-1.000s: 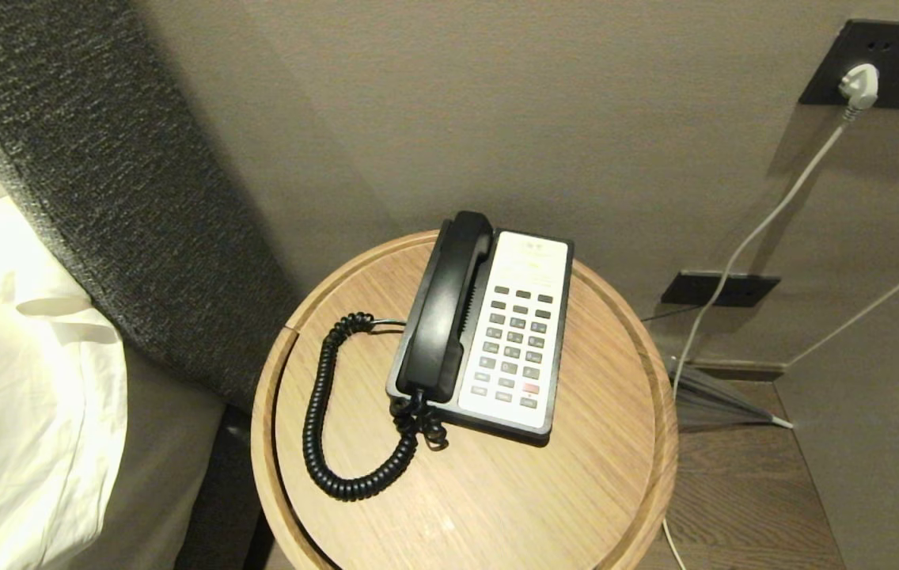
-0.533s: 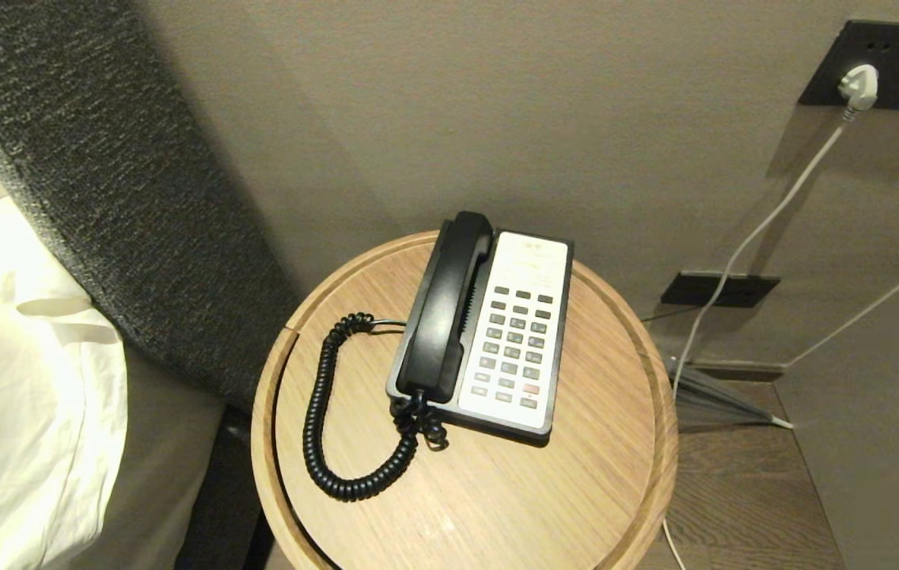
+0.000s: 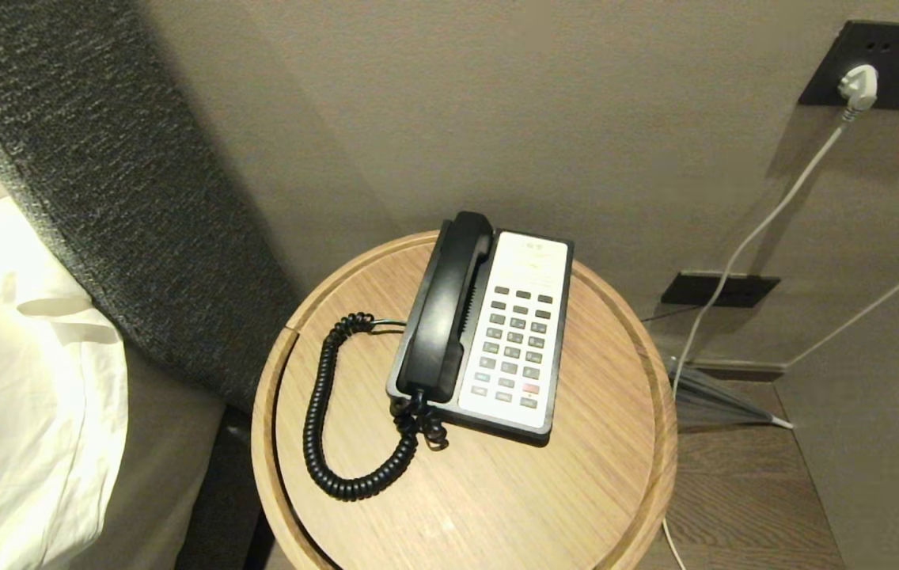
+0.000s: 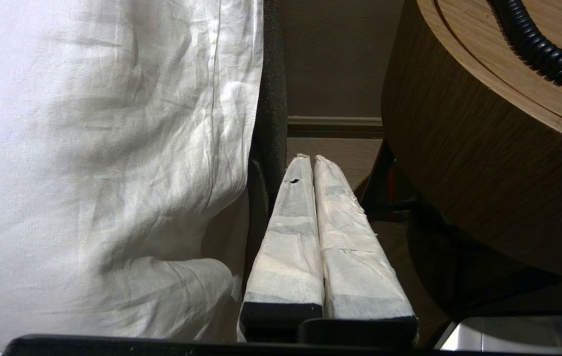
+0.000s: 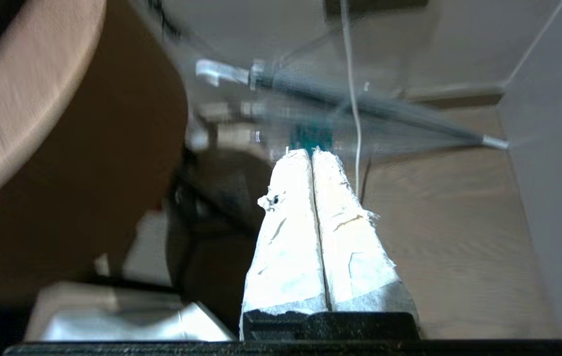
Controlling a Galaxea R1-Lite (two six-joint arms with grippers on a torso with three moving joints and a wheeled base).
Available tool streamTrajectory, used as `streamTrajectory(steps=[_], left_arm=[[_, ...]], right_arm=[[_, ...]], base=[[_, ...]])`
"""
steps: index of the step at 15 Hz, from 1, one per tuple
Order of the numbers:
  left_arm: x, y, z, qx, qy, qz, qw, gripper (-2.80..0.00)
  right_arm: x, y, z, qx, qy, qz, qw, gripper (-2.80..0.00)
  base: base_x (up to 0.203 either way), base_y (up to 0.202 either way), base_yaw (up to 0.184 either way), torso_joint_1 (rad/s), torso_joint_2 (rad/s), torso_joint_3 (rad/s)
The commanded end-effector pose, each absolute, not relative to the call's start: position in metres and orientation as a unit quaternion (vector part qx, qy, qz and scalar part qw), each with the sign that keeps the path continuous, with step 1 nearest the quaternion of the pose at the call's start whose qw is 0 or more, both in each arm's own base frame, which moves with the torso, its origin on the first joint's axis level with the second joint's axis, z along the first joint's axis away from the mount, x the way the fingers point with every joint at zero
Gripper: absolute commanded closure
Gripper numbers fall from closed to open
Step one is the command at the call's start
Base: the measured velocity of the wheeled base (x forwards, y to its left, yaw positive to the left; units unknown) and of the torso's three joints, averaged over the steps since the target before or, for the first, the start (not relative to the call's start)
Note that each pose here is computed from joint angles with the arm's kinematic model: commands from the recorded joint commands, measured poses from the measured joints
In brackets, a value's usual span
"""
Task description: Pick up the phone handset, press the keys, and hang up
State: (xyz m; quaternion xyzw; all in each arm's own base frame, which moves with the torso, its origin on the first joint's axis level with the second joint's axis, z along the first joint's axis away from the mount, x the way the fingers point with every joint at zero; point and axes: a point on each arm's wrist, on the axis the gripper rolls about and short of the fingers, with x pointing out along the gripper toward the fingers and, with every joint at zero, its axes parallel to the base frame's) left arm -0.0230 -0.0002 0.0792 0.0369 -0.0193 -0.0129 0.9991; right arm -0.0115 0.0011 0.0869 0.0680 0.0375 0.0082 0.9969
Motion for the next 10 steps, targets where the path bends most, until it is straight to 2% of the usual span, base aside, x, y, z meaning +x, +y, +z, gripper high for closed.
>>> streamTrajectory(steps=[1,6,10], left_arm=[[-0.021,0.0,0.074,0.037,-0.009,-0.013,0.999,0.0],[-0.021,0.0,0.074,0.038,-0.009,-0.013,0.999,0.0],[-0.021,0.0,0.074,0.037,-0.009,-0.013,0.999,0.0]], right_arm=[[-0.02,0.001,0.082,0.059,0.016,0.013,0.998,0.0],[-0.02,0.0,0.075,-0.008,-0.005,-0.004,1.0,0.0],[-0.02,0.0,0.075,0.006,-0.007,-0.004,1.0,0.0]], base=[[0.0,0.0,0.0,0.0,0.0,0.0],[0.0,0.0,0.0,0.0,0.0,0.0],[0.0,0.0,0.0,0.0,0.0,0.0]])
